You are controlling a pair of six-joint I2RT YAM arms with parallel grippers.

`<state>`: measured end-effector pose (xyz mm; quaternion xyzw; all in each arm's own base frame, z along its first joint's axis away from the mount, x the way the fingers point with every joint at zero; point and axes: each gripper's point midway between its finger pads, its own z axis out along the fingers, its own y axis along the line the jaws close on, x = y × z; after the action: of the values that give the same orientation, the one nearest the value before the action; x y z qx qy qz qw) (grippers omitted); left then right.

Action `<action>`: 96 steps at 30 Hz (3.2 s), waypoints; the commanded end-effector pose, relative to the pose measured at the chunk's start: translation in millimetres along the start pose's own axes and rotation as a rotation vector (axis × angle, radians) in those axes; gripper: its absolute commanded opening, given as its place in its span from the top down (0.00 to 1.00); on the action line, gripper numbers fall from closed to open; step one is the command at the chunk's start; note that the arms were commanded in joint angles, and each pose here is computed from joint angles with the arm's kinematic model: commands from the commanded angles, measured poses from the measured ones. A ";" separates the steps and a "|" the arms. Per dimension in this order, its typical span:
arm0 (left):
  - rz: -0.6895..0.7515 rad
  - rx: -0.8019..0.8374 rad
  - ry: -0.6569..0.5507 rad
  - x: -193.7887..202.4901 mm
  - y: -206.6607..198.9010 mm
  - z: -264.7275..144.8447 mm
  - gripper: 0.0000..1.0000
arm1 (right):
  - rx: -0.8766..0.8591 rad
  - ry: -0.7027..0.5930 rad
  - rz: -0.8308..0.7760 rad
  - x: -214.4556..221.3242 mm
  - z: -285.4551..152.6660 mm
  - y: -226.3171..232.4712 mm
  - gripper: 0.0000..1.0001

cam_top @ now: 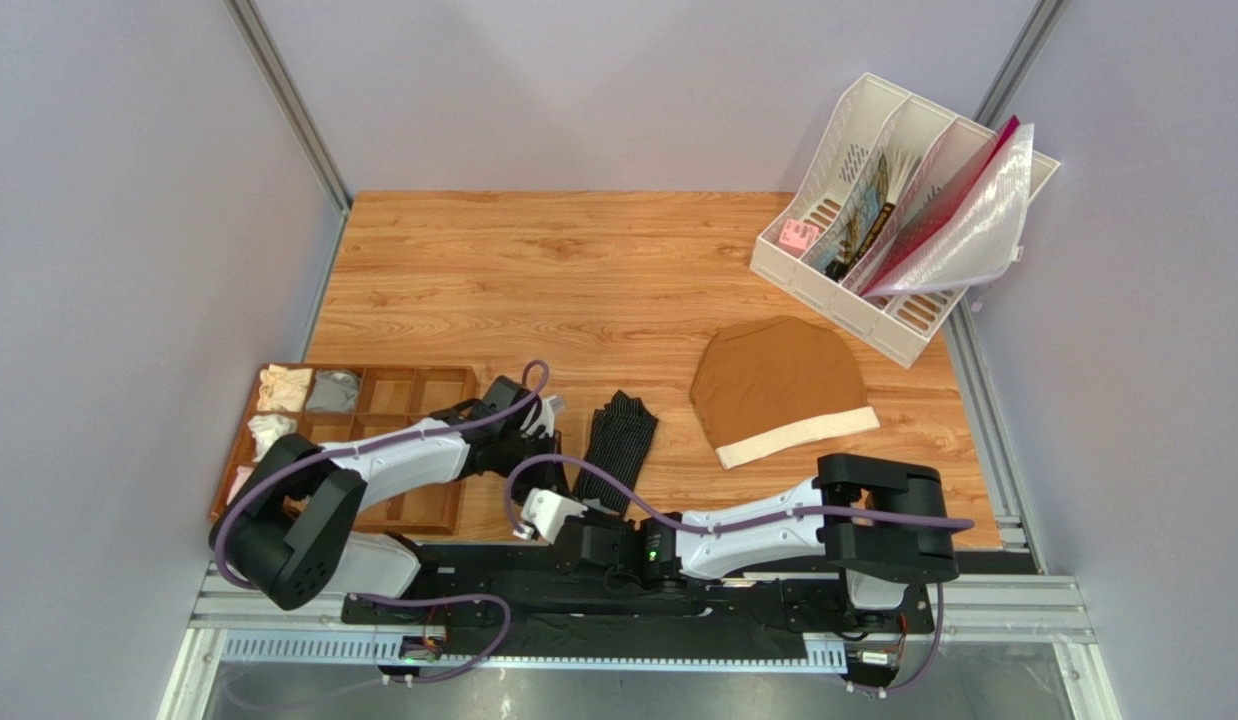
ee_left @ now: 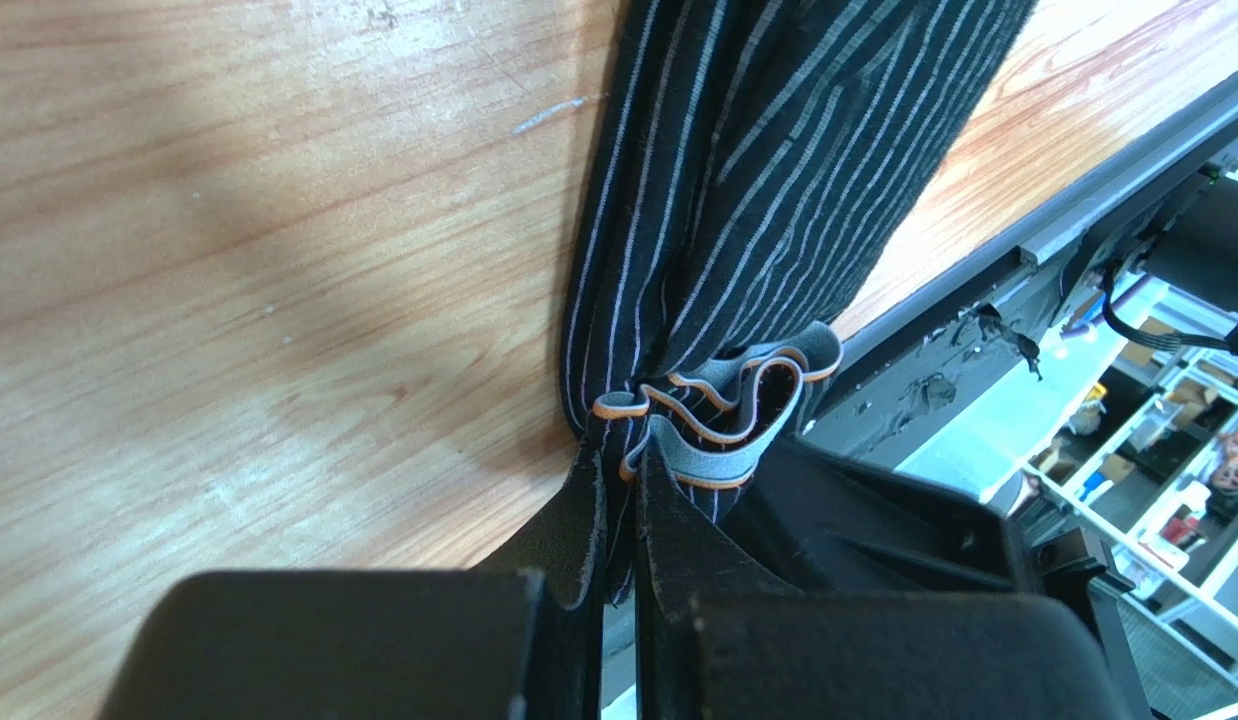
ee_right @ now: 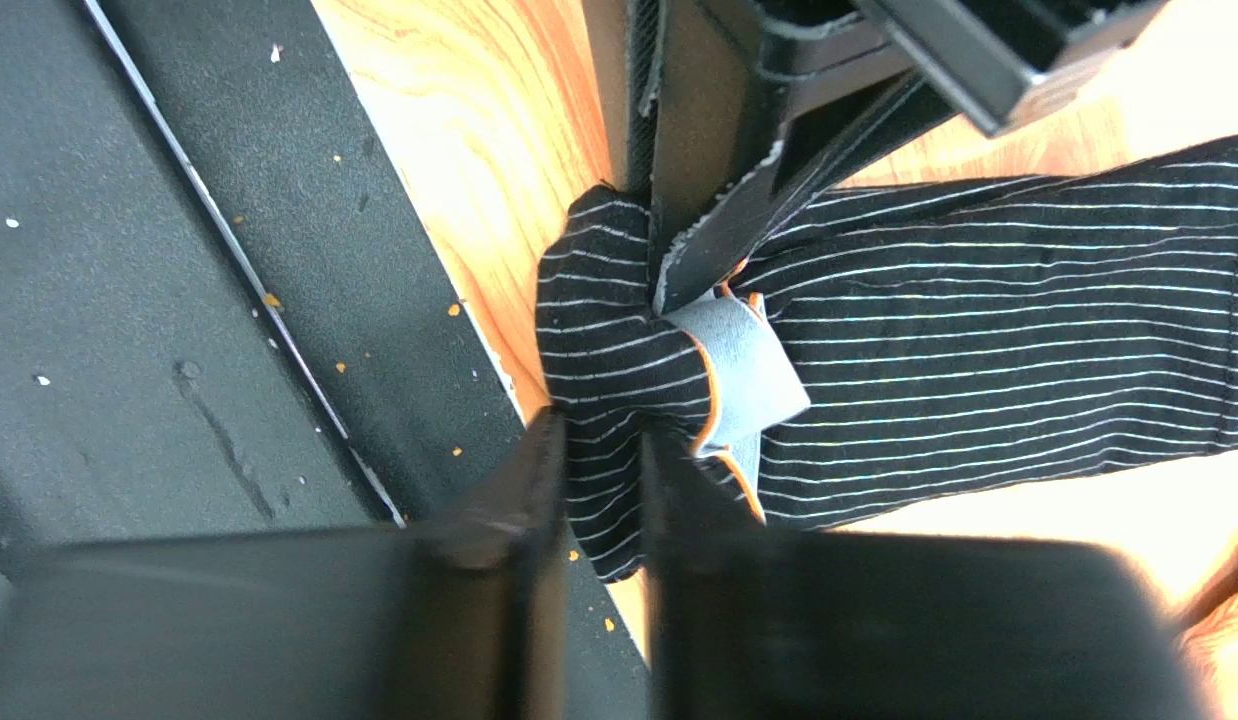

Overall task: Roll the underwear
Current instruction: Roll the underwear to the center of the board.

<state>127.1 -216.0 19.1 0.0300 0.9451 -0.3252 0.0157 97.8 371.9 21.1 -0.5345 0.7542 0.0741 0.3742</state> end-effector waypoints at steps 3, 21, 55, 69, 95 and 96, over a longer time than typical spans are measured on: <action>-0.024 -0.013 0.071 25.9 2.5 -8.7 0.95 | -0.083 0.088 0.032 28.3 10.8 16.6 1.00; 0.008 -0.068 -0.445 -20.3 18.6 -46.4 0.33 | -0.427 0.037 0.250 -3.7 -13.0 3.6 1.00; 0.390 0.216 -0.598 -58.9 -54.8 -33.4 0.34 | -0.757 0.008 0.707 -17.4 -6.4 -75.4 1.00; 0.364 0.150 -0.582 -80.3 -52.4 -12.8 0.34 | -0.763 0.039 0.731 -11.3 6.6 -82.7 1.00; 0.211 -0.137 -0.190 -66.6 -21.2 23.0 0.99 | -0.381 -0.002 0.486 -26.4 -13.6 -114.4 0.40; 0.209 -0.135 -0.183 -66.5 -21.4 23.9 0.99 | -0.355 -0.012 0.459 -28.3 -13.7 -112.6 0.39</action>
<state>206.6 -256.0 27.6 0.0781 0.9399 -0.2788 0.1812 186.9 327.3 59.2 -0.3578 0.8516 0.3447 0.1672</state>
